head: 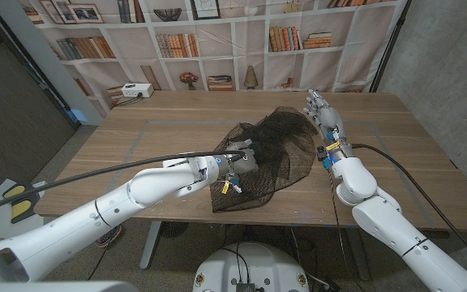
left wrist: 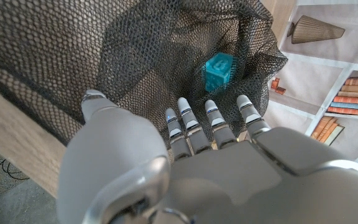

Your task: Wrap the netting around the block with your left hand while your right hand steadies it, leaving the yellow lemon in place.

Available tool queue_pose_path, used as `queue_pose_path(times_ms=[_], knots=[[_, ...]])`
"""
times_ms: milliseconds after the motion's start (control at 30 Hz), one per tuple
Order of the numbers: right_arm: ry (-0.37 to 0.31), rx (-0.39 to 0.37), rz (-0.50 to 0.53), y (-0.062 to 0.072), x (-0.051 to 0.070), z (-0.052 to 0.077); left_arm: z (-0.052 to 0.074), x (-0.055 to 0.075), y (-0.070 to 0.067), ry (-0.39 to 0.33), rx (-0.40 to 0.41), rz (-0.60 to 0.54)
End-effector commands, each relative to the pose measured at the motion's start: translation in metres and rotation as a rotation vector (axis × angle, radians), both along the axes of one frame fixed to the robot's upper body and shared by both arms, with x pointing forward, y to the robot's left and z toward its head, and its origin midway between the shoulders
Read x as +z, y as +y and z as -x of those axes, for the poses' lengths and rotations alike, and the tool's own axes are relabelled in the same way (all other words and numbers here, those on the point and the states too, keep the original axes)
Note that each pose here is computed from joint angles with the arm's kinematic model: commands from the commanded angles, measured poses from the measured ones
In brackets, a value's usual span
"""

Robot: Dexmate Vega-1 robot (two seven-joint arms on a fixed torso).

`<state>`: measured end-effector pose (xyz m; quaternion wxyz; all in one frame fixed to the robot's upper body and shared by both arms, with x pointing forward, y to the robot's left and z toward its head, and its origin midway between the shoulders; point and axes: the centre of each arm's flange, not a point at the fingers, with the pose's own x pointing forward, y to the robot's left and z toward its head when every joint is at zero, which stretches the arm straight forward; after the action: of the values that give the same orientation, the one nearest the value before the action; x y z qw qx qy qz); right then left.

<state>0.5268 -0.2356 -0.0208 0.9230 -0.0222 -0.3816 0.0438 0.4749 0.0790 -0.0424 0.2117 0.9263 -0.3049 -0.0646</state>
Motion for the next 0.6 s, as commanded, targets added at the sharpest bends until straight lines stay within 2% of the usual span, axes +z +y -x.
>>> queue_pose_path(times_ms=[33, 400, 600], knots=[[0.000, 0.002, 0.005, 0.000, 0.005, -0.007, -0.025, -0.015, 0.003, -0.031, -0.045, -0.010], [0.004, -0.015, 0.016, -0.003, 0.007, -0.010, -0.038, -0.023, 0.004, -0.036, -0.068, -0.011], [0.010, -0.023, 0.019, -0.003, 0.009, -0.013, -0.042, -0.020, 0.005, -0.049, -0.085, 0.018]])
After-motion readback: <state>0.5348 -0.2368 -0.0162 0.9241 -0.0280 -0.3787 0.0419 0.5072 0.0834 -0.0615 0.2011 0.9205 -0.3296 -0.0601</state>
